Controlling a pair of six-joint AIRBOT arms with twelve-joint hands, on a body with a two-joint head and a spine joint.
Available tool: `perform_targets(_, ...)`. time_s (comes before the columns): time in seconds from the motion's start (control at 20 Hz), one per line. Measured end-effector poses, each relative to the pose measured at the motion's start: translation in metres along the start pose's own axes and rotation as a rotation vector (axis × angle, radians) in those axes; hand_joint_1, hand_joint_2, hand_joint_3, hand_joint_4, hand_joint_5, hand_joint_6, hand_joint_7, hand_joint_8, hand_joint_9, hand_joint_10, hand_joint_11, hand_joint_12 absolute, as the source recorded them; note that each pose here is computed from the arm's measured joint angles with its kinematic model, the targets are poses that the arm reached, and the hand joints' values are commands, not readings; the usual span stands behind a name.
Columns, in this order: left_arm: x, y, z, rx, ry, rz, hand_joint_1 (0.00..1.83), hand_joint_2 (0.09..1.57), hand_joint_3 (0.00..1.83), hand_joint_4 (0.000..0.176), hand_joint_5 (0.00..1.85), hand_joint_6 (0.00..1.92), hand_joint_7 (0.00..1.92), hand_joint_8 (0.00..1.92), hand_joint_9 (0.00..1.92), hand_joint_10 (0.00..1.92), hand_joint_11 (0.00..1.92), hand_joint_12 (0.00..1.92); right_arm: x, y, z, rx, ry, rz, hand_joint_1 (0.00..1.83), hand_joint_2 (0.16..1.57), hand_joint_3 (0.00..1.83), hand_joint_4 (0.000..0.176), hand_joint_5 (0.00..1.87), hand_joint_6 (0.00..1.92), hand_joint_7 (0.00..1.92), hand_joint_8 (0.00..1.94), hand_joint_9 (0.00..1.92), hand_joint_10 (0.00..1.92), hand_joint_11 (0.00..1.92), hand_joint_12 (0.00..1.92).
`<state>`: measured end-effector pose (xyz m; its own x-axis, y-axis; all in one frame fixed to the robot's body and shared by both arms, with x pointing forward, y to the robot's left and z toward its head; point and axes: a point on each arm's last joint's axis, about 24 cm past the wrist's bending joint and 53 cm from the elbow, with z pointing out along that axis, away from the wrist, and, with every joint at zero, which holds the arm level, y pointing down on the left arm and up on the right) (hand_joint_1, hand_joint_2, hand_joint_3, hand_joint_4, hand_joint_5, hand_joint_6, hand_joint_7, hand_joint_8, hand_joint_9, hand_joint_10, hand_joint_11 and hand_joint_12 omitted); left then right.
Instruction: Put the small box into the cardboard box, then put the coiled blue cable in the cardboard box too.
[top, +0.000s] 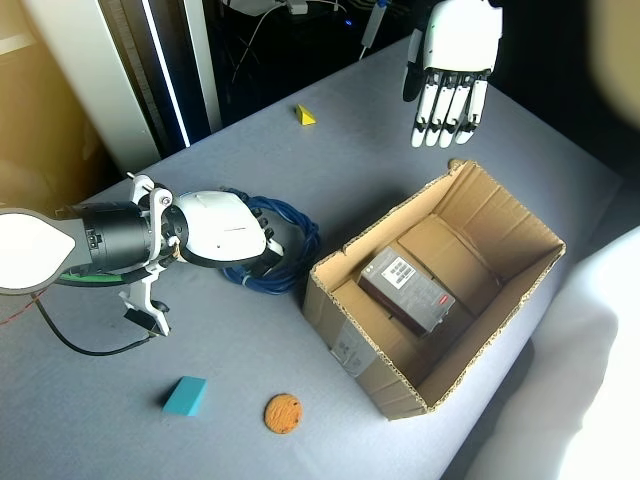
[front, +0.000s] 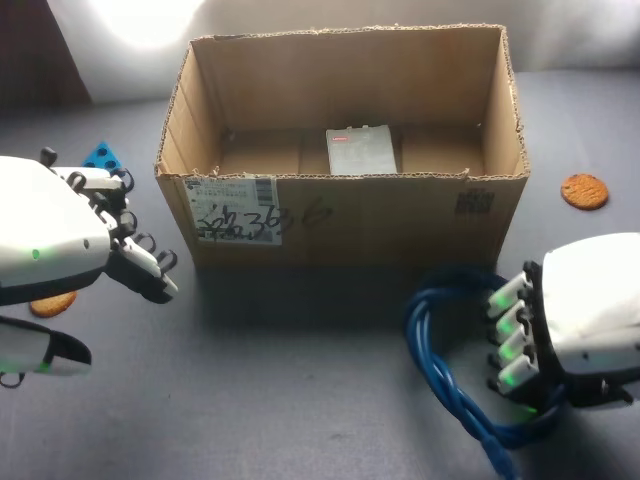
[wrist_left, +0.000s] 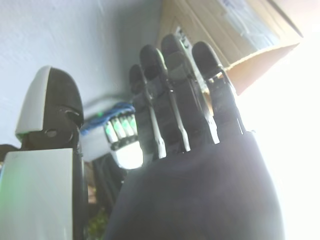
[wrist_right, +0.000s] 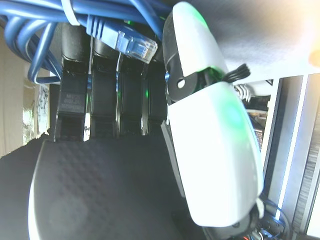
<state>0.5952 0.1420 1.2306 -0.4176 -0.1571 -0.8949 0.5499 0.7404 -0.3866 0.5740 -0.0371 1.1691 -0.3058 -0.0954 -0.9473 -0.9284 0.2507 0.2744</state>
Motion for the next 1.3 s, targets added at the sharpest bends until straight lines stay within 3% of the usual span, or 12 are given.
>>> perform_targets(0.2,-0.003,-0.002,0.0,0.005,-0.015,-0.001,0.93,1.15,0.0,0.0,0.6,0.0,0.68,0.0,0.61,0.01,0.06,1.06,-0.034,0.023,-0.006,-0.087,-0.07,0.023,1.35,1.19,0.0,0.0,0.76,1.22,0.84,1.19,0.8,1.4,0.65,1.42)
perform_targets(0.3,-0.008,0.001,0.0,-0.011,-0.034,-0.018,0.93,1.15,0.0,0.0,0.6,0.0,0.68,0.0,0.61,0.01,0.05,1.09,-0.041,0.032,-0.007,-0.112,-0.085,0.014,1.35,1.19,0.0,0.0,0.77,1.22,0.84,1.17,0.8,1.4,0.63,1.42)
perform_targets(0.6,-0.015,0.01,-0.001,-0.025,-0.051,-0.022,0.96,1.14,0.0,0.0,0.61,0.0,0.67,0.0,0.6,0.0,0.04,1.08,-0.067,0.063,-0.008,-0.176,-0.131,-0.074,1.35,1.18,0.0,0.0,0.78,1.19,0.86,1.15,0.81,1.39,0.63,1.43)
perform_targets(0.65,-0.016,0.011,-0.002,-0.03,-0.056,-0.006,0.95,1.14,0.0,0.0,0.62,0.01,0.68,0.01,0.61,0.01,0.06,1.09,-0.074,0.07,-0.008,-0.19,-0.144,-0.103,1.35,1.18,0.0,0.0,0.77,1.19,0.86,1.16,0.8,1.41,0.61,1.44)
perform_targets(0.8,-0.014,0.011,-0.002,-0.031,-0.043,-0.014,0.95,1.14,0.0,0.0,0.61,0.0,0.68,0.0,0.61,0.01,0.04,1.07,-0.087,0.074,-0.009,-0.195,-0.173,-0.147,1.35,1.18,0.0,0.0,0.78,1.18,0.87,1.16,0.79,1.42,0.58,1.49)
perform_targets(1.0,0.0,0.019,-0.002,-0.058,0.023,-0.071,0.98,1.11,0.0,0.0,0.62,0.01,0.69,0.01,0.62,0.01,0.07,1.05,-0.087,0.072,-0.007,-0.177,-0.179,-0.239,1.36,1.16,0.0,0.0,0.81,1.14,0.91,1.09,0.84,1.35,0.64,1.41)
perform_targets(1.15,0.008,0.024,-0.002,-0.103,0.051,-0.116,0.96,1.14,0.0,0.0,0.61,0.0,0.67,0.0,0.61,0.0,0.04,1.09,-0.099,0.077,-0.004,-0.187,-0.212,-0.274,1.36,1.17,0.0,0.0,0.8,1.12,0.9,1.11,0.84,1.38,0.64,1.42)
perform_targets(1.25,0.01,0.028,-0.002,-0.14,0.042,-0.163,0.95,1.15,0.01,0.0,0.58,0.0,0.65,0.0,0.59,0.0,0.02,1.09,-0.111,0.082,-0.003,-0.196,-0.239,-0.295,1.36,1.18,0.0,0.0,0.78,1.14,0.88,1.14,0.81,1.41,0.62,1.46)
perform_targets(1.3,0.003,0.032,-0.002,-0.155,0.012,-0.172,0.95,1.15,0.0,0.0,0.59,0.0,0.66,0.01,0.59,0.0,0.02,1.09,-0.117,0.084,-0.003,-0.199,-0.252,-0.308,1.36,1.17,0.0,0.0,0.79,1.15,0.89,1.12,0.82,1.39,0.63,1.46)
